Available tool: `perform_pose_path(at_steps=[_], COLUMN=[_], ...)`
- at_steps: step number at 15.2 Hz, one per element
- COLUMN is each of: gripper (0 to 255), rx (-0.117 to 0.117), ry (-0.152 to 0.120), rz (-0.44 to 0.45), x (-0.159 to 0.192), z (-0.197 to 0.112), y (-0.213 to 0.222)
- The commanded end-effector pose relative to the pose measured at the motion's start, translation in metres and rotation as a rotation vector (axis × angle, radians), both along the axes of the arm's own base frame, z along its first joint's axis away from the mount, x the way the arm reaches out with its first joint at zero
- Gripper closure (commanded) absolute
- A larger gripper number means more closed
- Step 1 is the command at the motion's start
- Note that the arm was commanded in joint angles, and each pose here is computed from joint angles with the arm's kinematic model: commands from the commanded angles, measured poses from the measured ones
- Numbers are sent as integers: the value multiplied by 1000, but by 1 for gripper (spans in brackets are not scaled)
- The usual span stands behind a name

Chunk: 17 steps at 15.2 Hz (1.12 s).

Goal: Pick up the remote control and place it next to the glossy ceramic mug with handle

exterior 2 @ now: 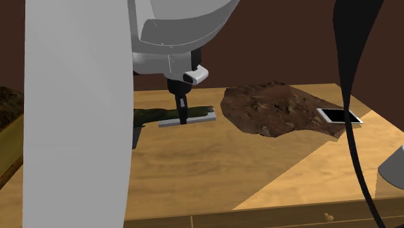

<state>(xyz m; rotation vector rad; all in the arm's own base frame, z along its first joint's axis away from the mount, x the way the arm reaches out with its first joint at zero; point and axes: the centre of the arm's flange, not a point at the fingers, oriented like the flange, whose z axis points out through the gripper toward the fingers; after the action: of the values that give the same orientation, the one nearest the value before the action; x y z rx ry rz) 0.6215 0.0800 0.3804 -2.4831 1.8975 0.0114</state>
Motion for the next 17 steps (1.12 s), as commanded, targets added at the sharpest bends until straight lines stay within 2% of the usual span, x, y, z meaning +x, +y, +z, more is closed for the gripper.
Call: perform_pose_path(at_steps=[1, 17], gripper=[255, 255], rx=[0, 0], ry=[-1, -1], rz=[0, 0], x=[0, 0], z=[11, 95], y=[0, 0])
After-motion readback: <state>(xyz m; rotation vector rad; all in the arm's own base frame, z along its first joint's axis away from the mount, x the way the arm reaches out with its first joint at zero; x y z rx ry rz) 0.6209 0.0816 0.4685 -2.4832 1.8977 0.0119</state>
